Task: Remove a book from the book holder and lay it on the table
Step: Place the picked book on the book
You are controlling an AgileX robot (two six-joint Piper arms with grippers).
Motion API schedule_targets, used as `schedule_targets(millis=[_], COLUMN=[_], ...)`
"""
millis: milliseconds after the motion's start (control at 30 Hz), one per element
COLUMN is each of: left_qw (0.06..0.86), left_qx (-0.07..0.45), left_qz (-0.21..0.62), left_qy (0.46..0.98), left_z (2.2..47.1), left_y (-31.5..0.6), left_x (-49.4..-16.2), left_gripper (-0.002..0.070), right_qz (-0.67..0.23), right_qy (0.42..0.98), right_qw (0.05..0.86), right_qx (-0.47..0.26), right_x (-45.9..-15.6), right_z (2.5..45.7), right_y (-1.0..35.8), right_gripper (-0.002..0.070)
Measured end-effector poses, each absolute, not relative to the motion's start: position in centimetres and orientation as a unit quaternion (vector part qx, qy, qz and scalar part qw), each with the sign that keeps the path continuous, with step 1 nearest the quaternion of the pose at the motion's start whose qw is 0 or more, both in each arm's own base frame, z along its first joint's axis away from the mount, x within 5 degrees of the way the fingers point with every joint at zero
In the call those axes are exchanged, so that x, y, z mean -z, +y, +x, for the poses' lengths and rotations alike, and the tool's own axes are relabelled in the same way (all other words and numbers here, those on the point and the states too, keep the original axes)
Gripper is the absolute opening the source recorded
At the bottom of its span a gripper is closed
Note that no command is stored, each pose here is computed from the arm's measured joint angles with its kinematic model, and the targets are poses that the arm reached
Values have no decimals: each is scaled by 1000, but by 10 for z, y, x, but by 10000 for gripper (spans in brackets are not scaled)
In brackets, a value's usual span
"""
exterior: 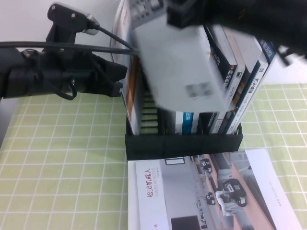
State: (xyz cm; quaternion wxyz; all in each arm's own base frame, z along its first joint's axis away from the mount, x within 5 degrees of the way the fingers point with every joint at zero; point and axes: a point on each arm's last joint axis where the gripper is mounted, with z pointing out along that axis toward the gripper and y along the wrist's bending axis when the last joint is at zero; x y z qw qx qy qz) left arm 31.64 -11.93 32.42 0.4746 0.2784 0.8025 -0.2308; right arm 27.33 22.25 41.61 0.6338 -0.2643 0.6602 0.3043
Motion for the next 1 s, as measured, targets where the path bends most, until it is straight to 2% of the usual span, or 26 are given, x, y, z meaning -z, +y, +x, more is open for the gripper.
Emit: schedule_targets(millis=[100,200,333,500,600,767,900,1000], left_qw=[472,474,480,487,475,451,448,439], left_qx=[232,231,232,228,221,220,214,225], left_qz=[278,278,283,287,287,283,266,250], left_qy=[804,803,797,792,802,817,826,833], left_z=[316,315,307,289,277,250,227,205], left_y=[-119,-119,-118,-113,-109,-102,-94,-89], left_x=[-324,-326,-336,-354,-362,-361,-344,-330], left_gripper=[-3,-3,-3,-3,-3,-3,-3,-3], right_qz=[-284,-325,-423,-557,-586,-600,-599,-598], right_qy=[615,580,562,588,636,717,743,743], right_qw=[646,650,619,499,421,315,283,293], right_qx=[-353,-368,-350,-310,-273,-161,-98,-71], right_x=[-448,-472,-482,-461,-441,-406,-387,-380], right_z=[243,210,172,144,146,171,193,206], right_y=[212,197,183,174,169,163,165,170], right_gripper=[14,14,14,14,14,14,14,14])
